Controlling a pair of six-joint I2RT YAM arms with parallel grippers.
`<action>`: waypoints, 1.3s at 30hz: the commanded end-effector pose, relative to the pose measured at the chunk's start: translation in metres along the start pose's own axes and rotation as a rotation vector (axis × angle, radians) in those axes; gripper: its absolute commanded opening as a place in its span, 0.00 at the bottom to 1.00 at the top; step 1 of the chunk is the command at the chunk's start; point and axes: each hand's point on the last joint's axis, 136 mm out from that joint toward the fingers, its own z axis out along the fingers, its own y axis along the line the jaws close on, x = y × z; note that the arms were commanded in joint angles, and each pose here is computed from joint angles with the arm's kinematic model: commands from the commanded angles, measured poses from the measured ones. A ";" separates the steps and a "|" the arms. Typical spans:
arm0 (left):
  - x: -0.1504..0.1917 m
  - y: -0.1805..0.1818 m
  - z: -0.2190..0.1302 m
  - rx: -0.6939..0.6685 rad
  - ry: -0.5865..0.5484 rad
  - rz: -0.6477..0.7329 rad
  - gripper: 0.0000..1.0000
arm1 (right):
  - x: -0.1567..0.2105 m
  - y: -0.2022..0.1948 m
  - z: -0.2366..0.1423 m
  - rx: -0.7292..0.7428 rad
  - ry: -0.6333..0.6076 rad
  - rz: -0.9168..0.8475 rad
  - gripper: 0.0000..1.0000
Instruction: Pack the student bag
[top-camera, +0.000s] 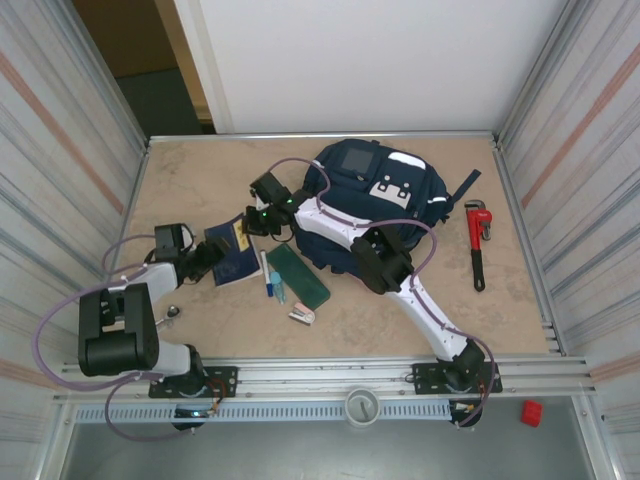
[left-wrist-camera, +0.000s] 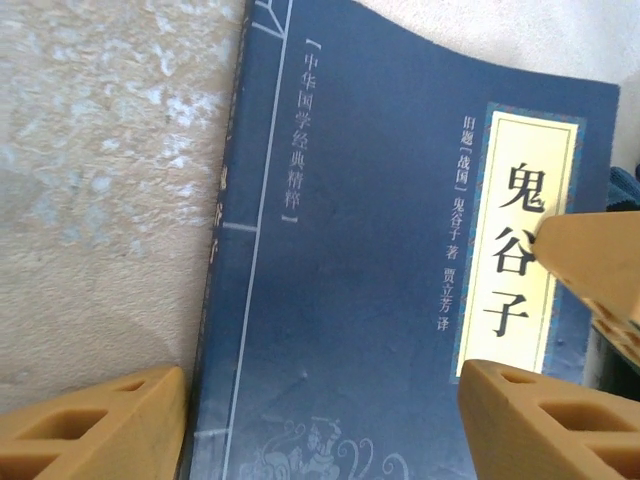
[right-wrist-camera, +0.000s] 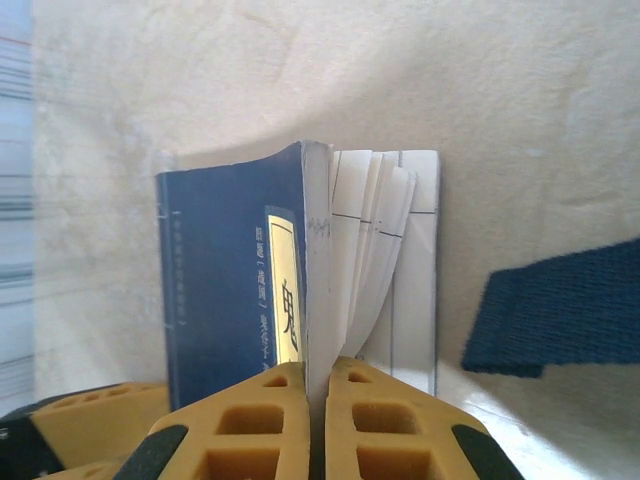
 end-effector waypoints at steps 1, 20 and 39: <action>-0.012 0.012 -0.017 -0.021 -0.086 -0.045 0.73 | -0.009 0.042 -0.015 -0.156 -0.013 0.016 0.00; -0.054 -0.115 -0.148 0.528 -0.312 0.034 0.92 | -0.064 0.131 -0.233 -0.636 -0.178 -0.071 0.00; 0.015 -0.260 -0.124 0.936 0.029 0.421 0.68 | -0.032 0.088 -0.331 -0.682 -0.230 -0.091 0.00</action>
